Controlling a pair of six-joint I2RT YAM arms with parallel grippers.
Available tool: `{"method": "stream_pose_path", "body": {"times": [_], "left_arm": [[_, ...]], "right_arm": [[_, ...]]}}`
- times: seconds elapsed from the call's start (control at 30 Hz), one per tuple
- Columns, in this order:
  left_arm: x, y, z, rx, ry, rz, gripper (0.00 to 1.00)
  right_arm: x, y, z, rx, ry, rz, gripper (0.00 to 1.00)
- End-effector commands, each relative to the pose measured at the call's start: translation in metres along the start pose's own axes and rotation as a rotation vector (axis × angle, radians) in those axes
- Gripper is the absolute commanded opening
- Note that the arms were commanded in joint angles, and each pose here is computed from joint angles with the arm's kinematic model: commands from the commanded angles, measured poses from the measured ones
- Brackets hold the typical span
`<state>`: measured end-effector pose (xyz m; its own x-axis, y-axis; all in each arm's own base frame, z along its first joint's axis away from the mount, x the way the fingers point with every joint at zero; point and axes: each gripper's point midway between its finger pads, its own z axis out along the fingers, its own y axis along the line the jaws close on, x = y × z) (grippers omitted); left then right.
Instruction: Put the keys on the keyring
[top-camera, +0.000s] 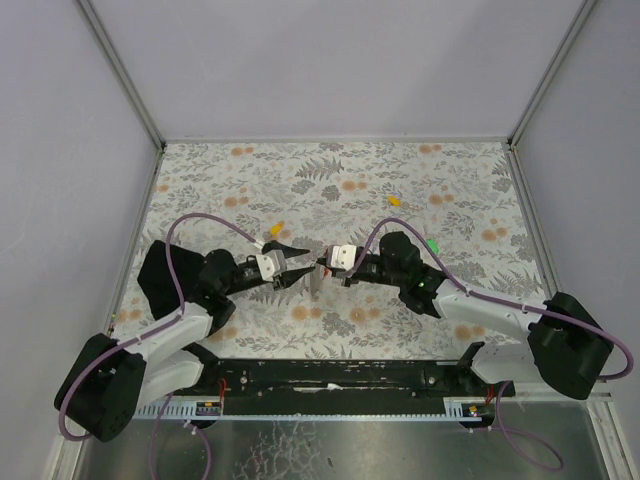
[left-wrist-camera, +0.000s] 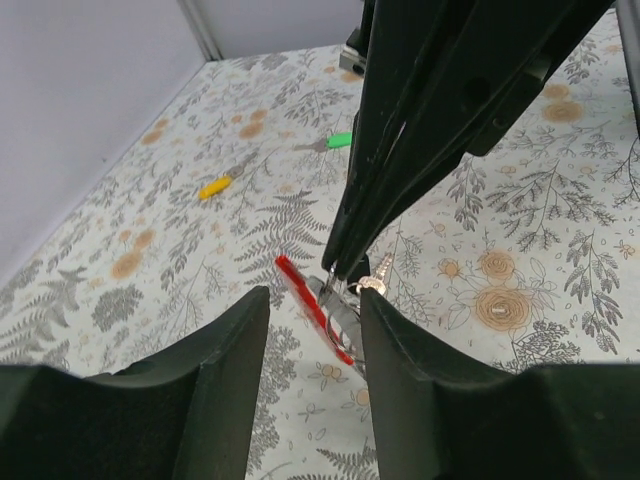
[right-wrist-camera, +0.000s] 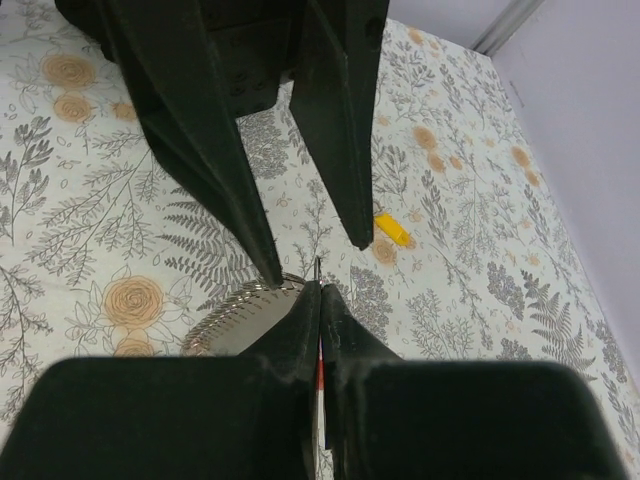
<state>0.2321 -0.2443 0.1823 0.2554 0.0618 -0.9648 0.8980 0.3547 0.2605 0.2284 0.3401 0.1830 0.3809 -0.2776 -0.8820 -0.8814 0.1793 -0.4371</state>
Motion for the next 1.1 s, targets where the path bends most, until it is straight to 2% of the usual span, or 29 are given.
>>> {"method": "stream_pose_path", "body": {"times": [0.0, 0.13, 0.3, 0.63, 0.83, 1.07], "left_arm": [[-0.019, 0.002, 0.005, 0.056, -0.039, 0.103, 0.39], [-0.02, -0.001, 0.005, 0.078, -0.037, 0.111, 0.27], [-0.016, -0.004, 0.004, 0.094, -0.02, 0.102, 0.2], [-0.011, -0.005, 0.008, 0.116, -0.004, 0.082, 0.19], [-0.005, -0.006, 0.009, 0.125, 0.019, 0.069, 0.11], [-0.001, -0.005, 0.01, 0.13, 0.031, 0.055, 0.11]], "right_arm": [[-0.037, -0.014, -0.001, -0.004, -0.084, -0.079, 0.0], [-0.038, -0.013, -0.001, -0.017, -0.082, -0.081, 0.0], [-0.039, -0.012, -0.002, -0.023, -0.084, -0.082, 0.0], [-0.041, -0.011, -0.001, -0.034, -0.095, -0.074, 0.0], [-0.044, -0.012, -0.002, -0.022, -0.11, -0.068, 0.0], [-0.044, -0.014, -0.004, 0.003, -0.116, -0.06, 0.0]]}}
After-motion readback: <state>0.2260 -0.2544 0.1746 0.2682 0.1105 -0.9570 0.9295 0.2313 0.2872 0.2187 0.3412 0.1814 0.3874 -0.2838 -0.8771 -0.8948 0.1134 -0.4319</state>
